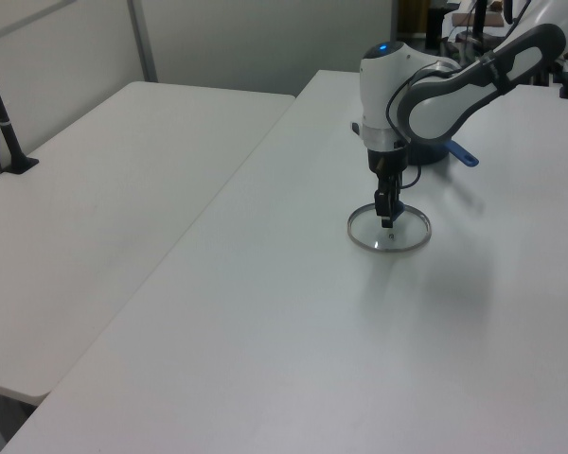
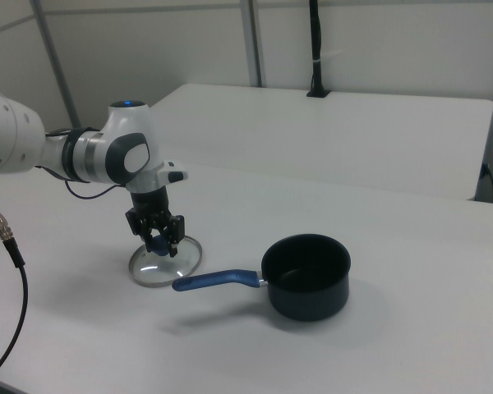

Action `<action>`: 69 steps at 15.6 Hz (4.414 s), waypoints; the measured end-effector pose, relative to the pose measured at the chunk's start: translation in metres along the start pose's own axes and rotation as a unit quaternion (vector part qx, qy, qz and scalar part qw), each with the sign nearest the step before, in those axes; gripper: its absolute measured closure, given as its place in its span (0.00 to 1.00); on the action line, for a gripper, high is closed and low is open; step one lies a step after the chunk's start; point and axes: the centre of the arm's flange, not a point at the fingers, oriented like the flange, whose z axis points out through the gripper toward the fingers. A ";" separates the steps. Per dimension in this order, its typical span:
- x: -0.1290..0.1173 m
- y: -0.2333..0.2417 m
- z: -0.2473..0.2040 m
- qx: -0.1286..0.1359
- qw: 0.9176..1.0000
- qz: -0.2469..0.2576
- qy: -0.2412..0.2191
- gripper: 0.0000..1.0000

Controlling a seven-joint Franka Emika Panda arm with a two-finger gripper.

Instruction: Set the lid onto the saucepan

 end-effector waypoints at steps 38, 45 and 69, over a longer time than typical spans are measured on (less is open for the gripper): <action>-0.009 0.323 -0.089 -0.019 0.996 0.082 0.039 0.38; -0.014 0.334 -0.088 -0.019 0.995 0.090 0.039 0.38; -0.010 0.151 -0.211 -0.051 0.987 0.141 0.050 0.00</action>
